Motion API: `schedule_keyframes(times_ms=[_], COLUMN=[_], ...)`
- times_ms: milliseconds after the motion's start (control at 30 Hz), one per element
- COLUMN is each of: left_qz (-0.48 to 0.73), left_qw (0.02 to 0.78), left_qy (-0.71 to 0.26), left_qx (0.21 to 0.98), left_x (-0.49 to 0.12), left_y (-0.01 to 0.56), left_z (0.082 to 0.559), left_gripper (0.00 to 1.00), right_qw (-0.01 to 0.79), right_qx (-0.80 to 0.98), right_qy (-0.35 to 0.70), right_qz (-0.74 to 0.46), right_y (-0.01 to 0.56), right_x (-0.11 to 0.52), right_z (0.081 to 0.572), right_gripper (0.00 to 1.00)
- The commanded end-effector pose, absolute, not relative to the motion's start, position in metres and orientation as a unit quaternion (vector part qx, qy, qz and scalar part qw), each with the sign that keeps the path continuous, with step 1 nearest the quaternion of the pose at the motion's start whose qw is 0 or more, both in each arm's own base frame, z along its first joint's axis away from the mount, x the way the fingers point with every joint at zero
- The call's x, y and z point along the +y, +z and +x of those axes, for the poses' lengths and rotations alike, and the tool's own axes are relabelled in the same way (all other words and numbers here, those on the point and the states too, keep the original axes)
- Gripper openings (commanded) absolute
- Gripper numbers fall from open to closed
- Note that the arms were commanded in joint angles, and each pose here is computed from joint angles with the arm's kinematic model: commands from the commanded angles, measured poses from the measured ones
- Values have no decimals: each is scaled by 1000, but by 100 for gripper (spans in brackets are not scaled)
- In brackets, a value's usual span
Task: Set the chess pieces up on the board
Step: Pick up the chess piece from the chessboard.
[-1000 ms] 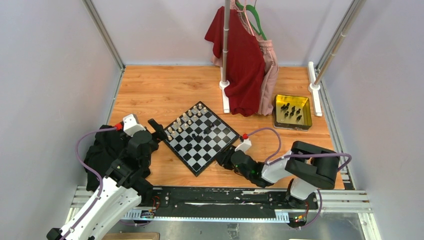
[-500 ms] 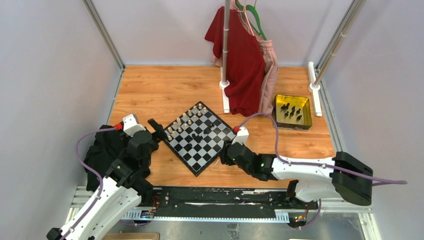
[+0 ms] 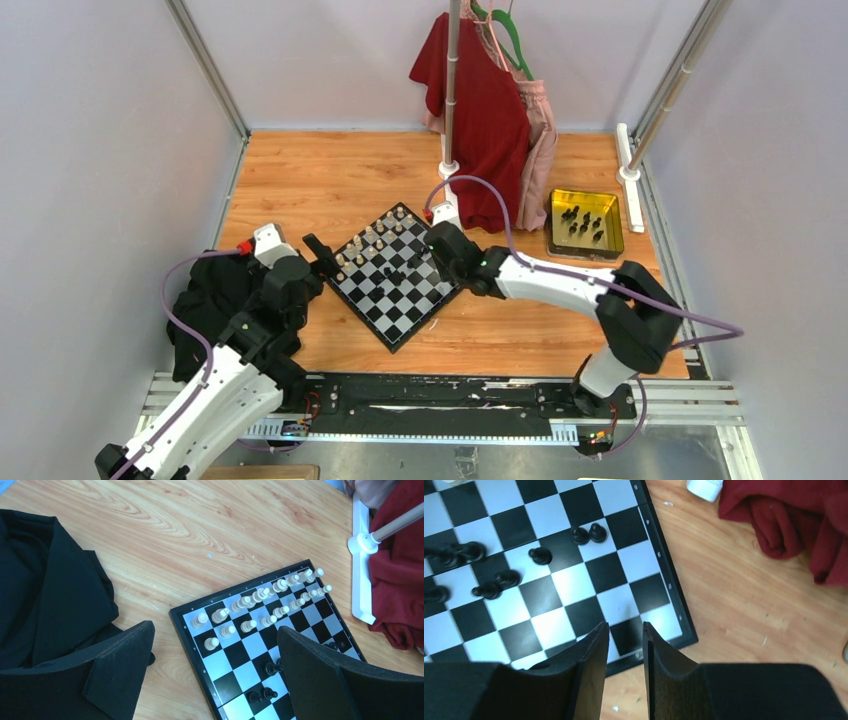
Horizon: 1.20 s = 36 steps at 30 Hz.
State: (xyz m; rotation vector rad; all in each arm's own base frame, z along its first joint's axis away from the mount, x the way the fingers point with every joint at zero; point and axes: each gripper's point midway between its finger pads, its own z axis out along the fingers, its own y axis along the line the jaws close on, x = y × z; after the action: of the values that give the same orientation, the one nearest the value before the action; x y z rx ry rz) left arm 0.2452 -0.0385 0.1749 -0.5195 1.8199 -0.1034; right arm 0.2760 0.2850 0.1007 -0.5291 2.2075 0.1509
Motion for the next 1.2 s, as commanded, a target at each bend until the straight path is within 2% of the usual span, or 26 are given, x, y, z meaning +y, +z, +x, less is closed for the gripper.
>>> schedule_keyframes(times_ms=[0,400,1167], left_qz=[-230,-227,-225], left_qw=[591,591,589], left_qy=[-63,-66,-58], left_qx=[770,771,774], left_x=[-45,-49,-53], left_y=[179,176,171], left_z=[251,255,264], left_gripper=[100,100,100], right_qw=[396,363,352], right_qx=[875,883,885], right_qy=[46,68,92], right_qz=[-274,-291,-289], right_y=[95,72,62], right_x=[295,320,329], right_z=[296,323,357], right_gripper=[35,35,35])
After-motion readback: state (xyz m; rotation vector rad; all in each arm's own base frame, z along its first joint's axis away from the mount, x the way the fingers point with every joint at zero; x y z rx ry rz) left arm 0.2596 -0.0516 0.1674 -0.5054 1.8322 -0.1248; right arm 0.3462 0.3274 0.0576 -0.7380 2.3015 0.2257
